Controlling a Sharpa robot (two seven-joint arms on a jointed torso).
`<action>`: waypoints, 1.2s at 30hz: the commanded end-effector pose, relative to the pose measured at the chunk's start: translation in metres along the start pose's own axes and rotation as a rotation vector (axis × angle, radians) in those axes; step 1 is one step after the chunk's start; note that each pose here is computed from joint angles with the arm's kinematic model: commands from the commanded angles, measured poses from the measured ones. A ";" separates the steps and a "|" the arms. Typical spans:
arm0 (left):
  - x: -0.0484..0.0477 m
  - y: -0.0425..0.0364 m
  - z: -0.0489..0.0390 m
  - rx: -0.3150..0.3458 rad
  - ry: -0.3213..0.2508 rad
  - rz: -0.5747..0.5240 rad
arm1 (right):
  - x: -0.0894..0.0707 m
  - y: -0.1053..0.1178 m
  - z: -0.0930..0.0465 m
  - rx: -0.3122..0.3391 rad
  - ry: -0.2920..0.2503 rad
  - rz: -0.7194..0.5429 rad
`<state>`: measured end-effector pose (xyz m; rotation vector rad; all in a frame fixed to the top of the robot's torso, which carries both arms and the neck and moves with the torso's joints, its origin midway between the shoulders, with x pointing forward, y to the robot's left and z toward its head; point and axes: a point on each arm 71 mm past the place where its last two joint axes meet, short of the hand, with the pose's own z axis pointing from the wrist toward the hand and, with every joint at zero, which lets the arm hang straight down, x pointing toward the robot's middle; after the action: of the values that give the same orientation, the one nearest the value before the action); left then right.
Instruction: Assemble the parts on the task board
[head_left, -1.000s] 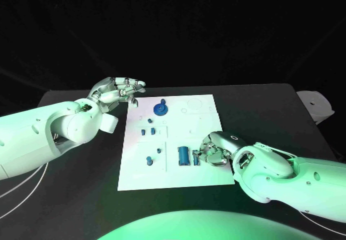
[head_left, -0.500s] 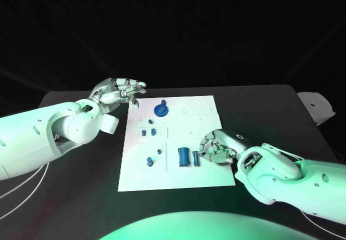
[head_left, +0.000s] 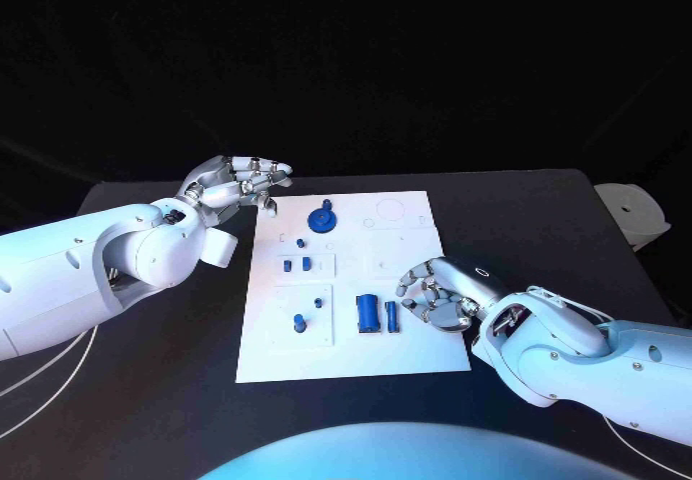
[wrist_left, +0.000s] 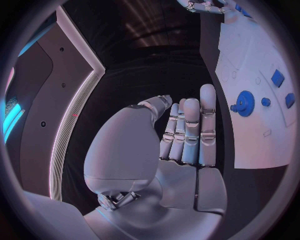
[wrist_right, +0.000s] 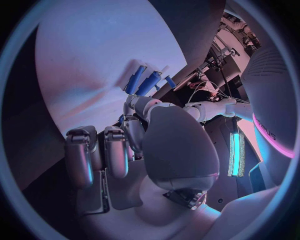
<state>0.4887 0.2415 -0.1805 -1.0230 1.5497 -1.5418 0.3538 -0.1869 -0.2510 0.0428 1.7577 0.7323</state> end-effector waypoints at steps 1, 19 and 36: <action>0.0020 -0.0009 0.0002 0.007 0.017 -0.009 | 0.005 0.004 0.001 -0.041 0.040 -0.005; 0.0009 -0.0010 -0.0007 0.005 0.015 -0.009 | 0.013 0.001 0.007 -0.026 0.074 -0.013; 0.0006 -0.0010 -0.0010 0.004 0.014 -0.008 | 0.014 0.001 0.011 -0.006 0.038 -0.038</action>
<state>0.4882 0.2435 -0.1804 -1.0248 1.5500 -1.5385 0.3588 -0.1761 -0.2637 0.0059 1.8014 0.7388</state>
